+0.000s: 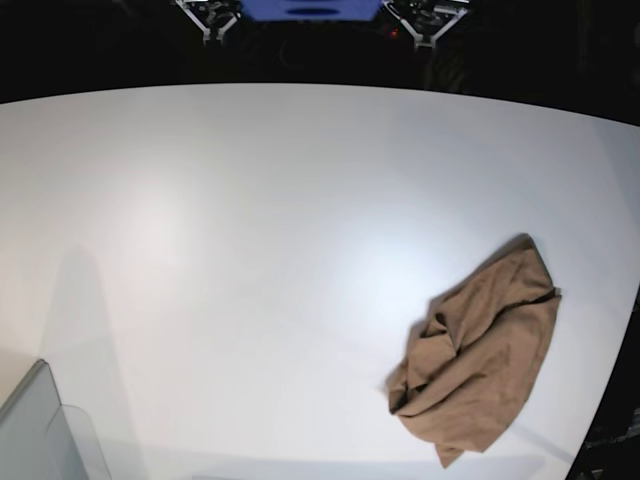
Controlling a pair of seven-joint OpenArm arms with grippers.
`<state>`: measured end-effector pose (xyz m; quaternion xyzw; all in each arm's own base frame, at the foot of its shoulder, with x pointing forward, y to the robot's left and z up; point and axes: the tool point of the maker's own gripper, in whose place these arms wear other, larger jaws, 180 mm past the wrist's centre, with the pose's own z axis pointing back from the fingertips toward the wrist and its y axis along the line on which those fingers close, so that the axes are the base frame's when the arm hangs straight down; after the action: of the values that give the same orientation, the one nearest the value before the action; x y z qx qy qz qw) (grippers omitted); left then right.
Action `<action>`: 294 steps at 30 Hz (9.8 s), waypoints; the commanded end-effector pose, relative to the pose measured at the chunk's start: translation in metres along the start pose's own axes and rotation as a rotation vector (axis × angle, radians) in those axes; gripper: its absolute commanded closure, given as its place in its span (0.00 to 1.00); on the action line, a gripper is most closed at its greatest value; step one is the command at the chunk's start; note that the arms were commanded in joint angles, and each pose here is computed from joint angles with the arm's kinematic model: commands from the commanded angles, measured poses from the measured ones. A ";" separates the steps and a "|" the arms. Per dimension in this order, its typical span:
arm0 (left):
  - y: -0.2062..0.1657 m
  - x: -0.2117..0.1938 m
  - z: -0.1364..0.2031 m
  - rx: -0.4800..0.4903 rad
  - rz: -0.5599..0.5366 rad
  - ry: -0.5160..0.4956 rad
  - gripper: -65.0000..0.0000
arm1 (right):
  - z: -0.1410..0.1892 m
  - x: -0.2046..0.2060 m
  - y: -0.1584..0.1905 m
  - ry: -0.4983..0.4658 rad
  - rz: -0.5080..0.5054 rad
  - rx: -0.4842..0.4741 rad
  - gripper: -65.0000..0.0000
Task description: Layout the t-shirt on the table in an organized manner, then fold the t-shirt properly
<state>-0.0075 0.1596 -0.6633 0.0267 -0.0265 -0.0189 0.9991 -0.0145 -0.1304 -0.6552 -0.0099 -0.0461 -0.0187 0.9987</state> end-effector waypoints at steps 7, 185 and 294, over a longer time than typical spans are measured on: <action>0.027 -0.013 0.017 0.033 -0.030 -0.103 1.00 | 0.041 0.003 -0.006 -0.179 0.005 -0.002 1.00; 0.272 0.277 0.349 0.340 0.622 -1.096 1.00 | 0.260 0.274 0.356 -0.862 0.518 0.786 0.33; -0.231 0.371 0.349 -0.443 -0.377 -1.038 0.51 | 0.276 0.355 -0.192 -1.225 -0.409 -0.221 0.68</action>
<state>0.3307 -0.1022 -0.3202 -0.1866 -0.4882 -0.2176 0.8243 0.2989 -0.3243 -0.3628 -0.1048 -0.5799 -0.2113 0.7798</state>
